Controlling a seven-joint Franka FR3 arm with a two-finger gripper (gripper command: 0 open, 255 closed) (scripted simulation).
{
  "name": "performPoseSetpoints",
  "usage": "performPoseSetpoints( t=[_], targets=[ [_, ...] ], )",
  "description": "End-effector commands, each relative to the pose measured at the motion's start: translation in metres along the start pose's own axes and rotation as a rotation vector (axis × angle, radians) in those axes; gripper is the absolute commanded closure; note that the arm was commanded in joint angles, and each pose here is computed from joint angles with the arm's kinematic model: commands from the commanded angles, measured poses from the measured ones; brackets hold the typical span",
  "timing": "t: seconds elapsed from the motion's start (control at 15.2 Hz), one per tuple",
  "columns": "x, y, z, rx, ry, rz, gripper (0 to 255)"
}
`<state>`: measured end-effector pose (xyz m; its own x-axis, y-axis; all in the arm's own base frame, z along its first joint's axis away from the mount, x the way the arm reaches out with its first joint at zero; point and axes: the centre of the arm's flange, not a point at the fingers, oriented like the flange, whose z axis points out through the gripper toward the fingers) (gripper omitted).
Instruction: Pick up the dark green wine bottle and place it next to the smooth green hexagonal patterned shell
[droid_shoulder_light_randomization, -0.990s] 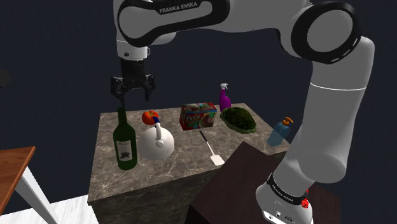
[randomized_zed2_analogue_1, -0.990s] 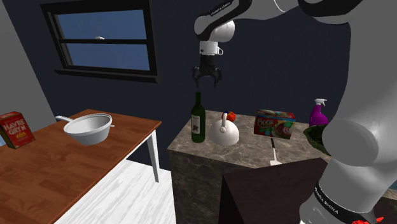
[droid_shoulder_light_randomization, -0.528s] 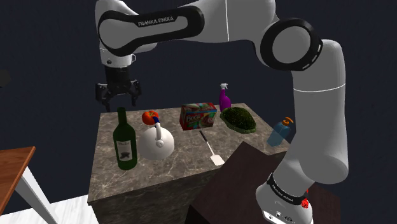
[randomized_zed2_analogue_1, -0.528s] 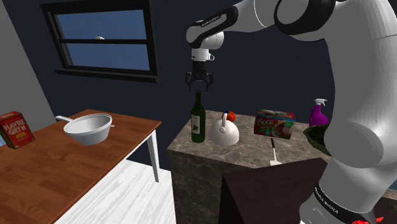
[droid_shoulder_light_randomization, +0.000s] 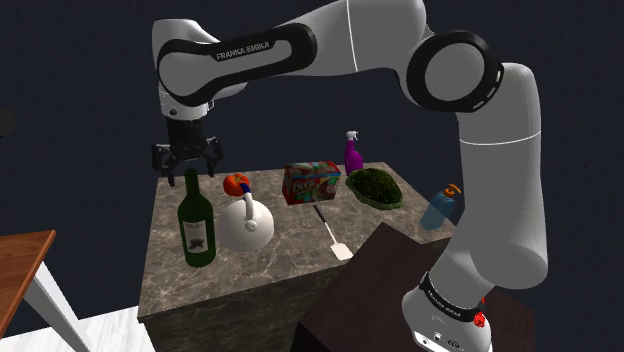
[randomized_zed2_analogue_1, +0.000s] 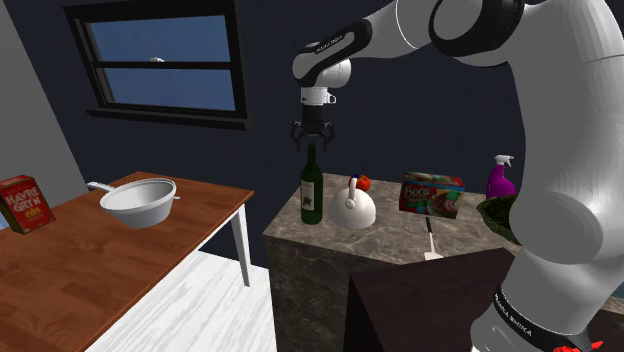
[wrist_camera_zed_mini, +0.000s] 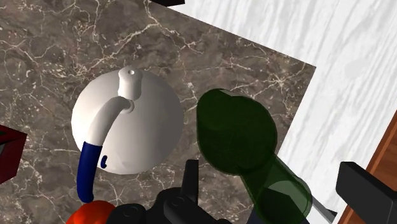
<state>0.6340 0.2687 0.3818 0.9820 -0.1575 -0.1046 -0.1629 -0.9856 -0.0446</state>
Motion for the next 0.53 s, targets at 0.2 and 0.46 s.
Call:
performPoseSetpoints(
  t=[0.2, 0.46],
  targets=[
    [0.0, 0.0, 0.0003, 0.0, 0.0, 0.0, 0],
    [0.0, 0.0, 0.0003, 0.0, 0.0, 0.0, 255]
  ],
)
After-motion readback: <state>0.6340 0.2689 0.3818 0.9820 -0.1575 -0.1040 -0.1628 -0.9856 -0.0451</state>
